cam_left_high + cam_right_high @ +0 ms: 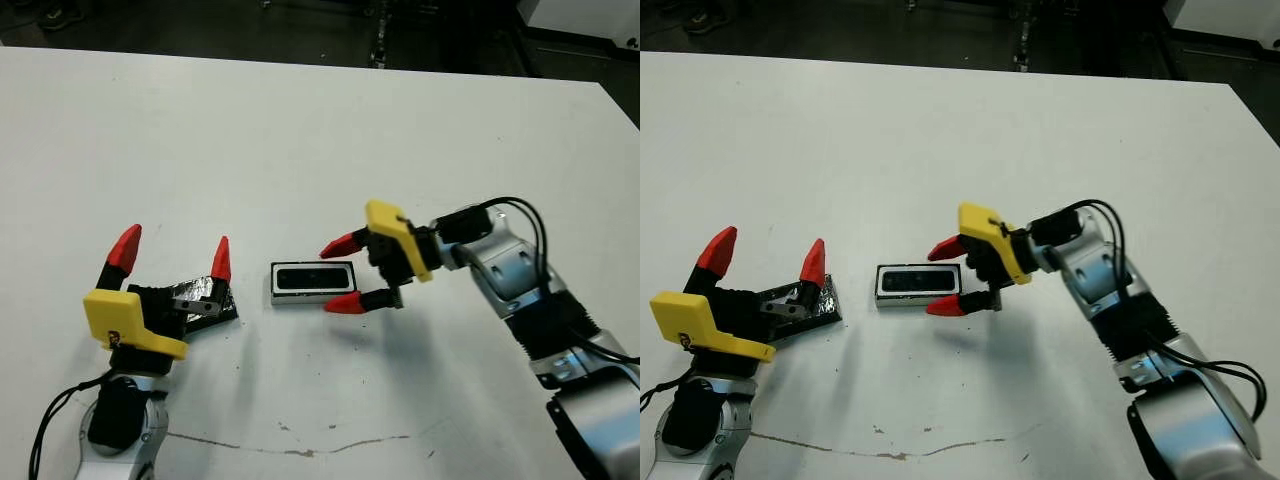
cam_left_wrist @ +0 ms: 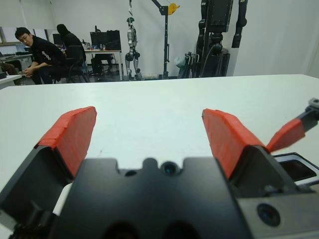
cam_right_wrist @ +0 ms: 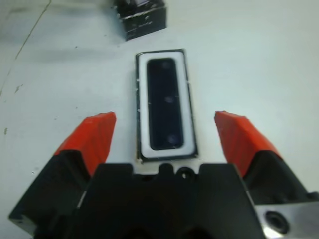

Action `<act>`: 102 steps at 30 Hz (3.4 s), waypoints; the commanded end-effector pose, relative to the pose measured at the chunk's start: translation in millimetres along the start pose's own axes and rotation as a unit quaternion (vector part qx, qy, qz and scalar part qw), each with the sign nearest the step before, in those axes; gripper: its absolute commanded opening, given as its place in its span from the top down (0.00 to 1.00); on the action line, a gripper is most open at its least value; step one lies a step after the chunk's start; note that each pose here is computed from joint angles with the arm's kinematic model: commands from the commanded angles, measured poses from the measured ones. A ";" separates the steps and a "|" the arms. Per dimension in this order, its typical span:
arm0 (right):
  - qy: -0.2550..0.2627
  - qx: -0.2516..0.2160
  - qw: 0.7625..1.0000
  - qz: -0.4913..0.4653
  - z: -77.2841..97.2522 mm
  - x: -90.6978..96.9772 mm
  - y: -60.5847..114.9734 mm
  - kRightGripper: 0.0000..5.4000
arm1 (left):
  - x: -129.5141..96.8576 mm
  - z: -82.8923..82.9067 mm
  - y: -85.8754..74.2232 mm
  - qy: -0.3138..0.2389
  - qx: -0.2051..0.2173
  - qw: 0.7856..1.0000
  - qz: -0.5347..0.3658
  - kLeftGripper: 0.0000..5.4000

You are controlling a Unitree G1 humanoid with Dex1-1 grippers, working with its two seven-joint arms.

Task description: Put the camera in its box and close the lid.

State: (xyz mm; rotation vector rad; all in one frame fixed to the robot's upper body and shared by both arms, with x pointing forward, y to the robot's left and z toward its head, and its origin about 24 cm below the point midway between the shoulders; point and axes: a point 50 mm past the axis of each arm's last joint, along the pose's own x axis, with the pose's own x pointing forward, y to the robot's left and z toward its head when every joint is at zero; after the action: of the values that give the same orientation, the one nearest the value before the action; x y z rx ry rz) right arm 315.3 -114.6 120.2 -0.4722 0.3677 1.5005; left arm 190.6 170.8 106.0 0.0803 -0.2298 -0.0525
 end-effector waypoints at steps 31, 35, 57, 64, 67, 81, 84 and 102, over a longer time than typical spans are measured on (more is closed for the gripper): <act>-0.194 0.075 0.852 -0.479 -34.2 -80.1 82.2 0.39 | -2.4 -3.7 2.2 0.014 0.005 1.000 -0.011 0.00; -0.209 0.090 0.836 -0.500 -43.3 -78.7 99.2 0.52 | -0.8 -2.7 4.8 0.009 0.008 1.000 -0.020 0.00; -0.265 0.143 0.791 -0.533 -46.4 -57.6 117.3 1.00 | 18.7 46.9 47.7 0.048 0.120 0.943 -0.307 0.00; -0.266 0.142 0.794 -0.528 -47.6 -58.5 114.3 1.00 | 44.5 71.0 77.0 0.124 0.164 0.842 -0.499 0.00; -0.264 0.139 0.794 -0.529 -48.2 -58.7 113.8 1.00 | 53.4 72.9 86.7 0.130 0.173 0.803 -0.555 0.00; -0.257 0.142 0.793 -0.533 -50.1 -58.7 114.7 1.00 | 76.8 45.0 90.3 0.150 0.147 0.747 -0.631 0.00; -0.258 0.146 0.793 -0.532 -50.3 -58.2 115.0 1.00 | 76.5 39.2 89.8 0.156 0.150 0.746 -0.630 0.00; -0.257 0.152 0.793 -0.531 -53.0 -55.7 119.0 1.00 | 53.9 15.2 87.3 0.200 0.100 0.773 -0.594 0.00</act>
State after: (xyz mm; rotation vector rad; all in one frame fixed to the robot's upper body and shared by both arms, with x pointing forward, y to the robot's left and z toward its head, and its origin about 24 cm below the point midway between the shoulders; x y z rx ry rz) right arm 198.7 -186.2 96.5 0.0442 -0.1216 0.3945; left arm 244.7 253.7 142.8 0.4678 0.2772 -1.2883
